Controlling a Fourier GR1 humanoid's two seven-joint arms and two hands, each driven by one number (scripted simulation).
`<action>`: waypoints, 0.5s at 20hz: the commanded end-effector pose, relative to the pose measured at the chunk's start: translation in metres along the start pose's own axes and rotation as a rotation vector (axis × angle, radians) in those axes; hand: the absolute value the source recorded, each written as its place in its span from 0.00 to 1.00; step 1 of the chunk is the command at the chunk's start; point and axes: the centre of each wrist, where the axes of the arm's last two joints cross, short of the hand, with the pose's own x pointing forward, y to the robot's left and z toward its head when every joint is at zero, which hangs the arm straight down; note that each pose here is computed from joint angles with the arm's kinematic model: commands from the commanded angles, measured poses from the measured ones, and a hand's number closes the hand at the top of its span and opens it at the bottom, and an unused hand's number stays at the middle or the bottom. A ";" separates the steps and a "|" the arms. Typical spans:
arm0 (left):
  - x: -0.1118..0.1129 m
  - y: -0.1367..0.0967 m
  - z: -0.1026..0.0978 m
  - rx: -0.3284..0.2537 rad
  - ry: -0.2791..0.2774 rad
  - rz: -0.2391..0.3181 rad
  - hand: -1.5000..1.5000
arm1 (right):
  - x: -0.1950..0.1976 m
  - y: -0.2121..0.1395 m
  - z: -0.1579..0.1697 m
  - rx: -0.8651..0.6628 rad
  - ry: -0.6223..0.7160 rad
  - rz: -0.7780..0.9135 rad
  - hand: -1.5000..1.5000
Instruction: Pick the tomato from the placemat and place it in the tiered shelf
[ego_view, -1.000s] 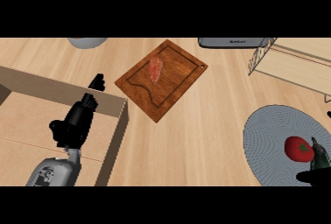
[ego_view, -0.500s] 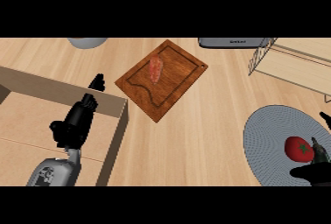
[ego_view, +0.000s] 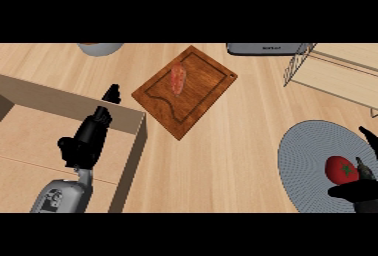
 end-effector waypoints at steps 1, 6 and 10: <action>-0.003 -0.017 0.004 -0.010 0.062 -0.034 0.50 | 0.007 0.003 -0.005 0.009 -0.014 -0.012 0.00; -0.015 0.006 0.005 0.004 0.066 -0.038 0.50 | -0.022 0.038 -0.005 0.025 0.003 -0.011 0.00; -0.016 -0.001 0.006 -0.009 0.068 -0.035 0.50 | -0.014 0.040 -0.002 0.090 0.004 0.115 1.00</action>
